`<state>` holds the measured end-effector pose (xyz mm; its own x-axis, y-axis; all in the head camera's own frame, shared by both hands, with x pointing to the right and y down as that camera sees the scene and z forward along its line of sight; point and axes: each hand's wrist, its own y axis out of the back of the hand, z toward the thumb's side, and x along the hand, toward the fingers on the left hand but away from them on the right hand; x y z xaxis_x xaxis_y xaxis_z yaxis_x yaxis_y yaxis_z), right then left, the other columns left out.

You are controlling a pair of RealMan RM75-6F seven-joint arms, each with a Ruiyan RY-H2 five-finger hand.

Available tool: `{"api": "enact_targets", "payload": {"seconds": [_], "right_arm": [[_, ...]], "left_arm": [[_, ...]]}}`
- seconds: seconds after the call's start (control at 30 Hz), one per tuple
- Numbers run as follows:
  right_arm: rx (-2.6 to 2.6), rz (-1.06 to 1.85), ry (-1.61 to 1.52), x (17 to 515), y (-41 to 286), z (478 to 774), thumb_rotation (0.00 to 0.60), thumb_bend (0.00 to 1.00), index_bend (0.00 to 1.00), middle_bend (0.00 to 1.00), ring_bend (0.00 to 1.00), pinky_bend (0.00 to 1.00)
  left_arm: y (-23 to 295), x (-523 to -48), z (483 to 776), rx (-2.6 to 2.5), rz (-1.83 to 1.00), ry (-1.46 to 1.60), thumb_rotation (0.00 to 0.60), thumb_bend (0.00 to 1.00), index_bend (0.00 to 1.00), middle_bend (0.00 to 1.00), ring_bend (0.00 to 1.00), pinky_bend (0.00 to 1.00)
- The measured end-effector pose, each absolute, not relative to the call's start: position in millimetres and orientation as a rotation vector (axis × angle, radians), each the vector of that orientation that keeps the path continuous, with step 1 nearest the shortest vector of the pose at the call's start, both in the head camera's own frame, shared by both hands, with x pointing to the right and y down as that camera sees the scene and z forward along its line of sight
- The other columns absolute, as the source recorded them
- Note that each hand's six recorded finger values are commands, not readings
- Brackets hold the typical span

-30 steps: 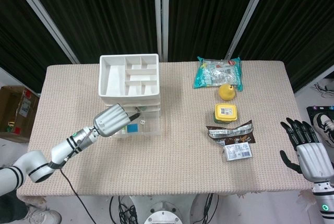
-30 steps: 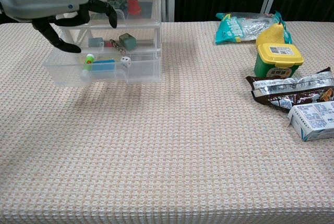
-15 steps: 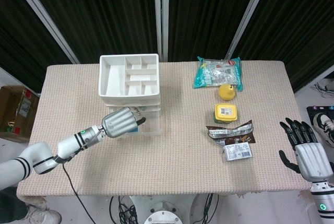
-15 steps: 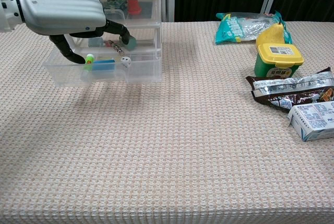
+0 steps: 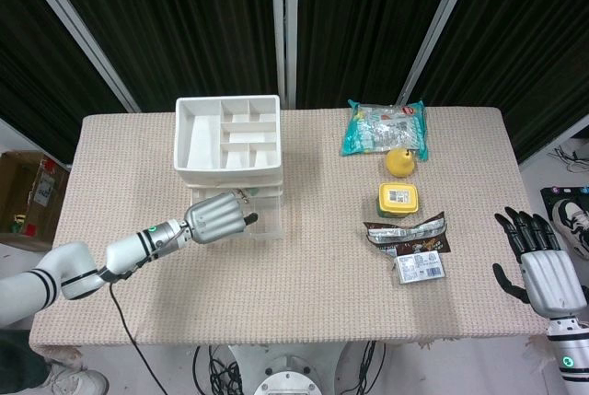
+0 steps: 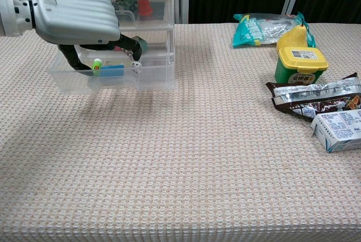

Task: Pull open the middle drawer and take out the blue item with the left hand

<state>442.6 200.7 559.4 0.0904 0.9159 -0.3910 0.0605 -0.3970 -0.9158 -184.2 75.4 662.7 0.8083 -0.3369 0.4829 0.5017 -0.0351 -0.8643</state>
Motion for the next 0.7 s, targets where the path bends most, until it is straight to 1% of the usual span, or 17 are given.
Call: {"api": "enact_targets", "payload": {"seconds": [0.13,0.27,0.47,0.7], "right_arm": [[-1.600,1.407,-0.985,442.2,199.6,561.2,0.600,0.33,0.00,0.00,0.00,0.00],[-1.600,1.407,-0.986,441.3,198.8,561.6,0.600,0.33,0.00,0.00,0.00,0.00],[-1.596,1.408,-0.996,442.1,199.4,560.9,0.600,0.33,0.00,0.00,0.00,0.00],[-1.596,1.413,-1.000,442.9,199.5,561.5,0.600,0.33,0.00,0.00,0.00,0.00]], "left_arm": [[80.5,-184.3,665.4,-1.473,-0.667,-0.148,0.600,0.06,0.30,0.84,0.93,1.00],[81.2,-184.3,667.7,-1.482,-0.667,-0.149,0.600,0.06,0.33,0.84,0.93,1.00],[76.2,-187.6,670.1,-1.501,-0.691,-0.139,0.600,0.05,0.37,0.84,0.93,1.00],[71.6,-189.3,673.3,-1.516,-0.720,-0.160,0.600,0.05,0.37,0.84,0.93,1.00]]}}
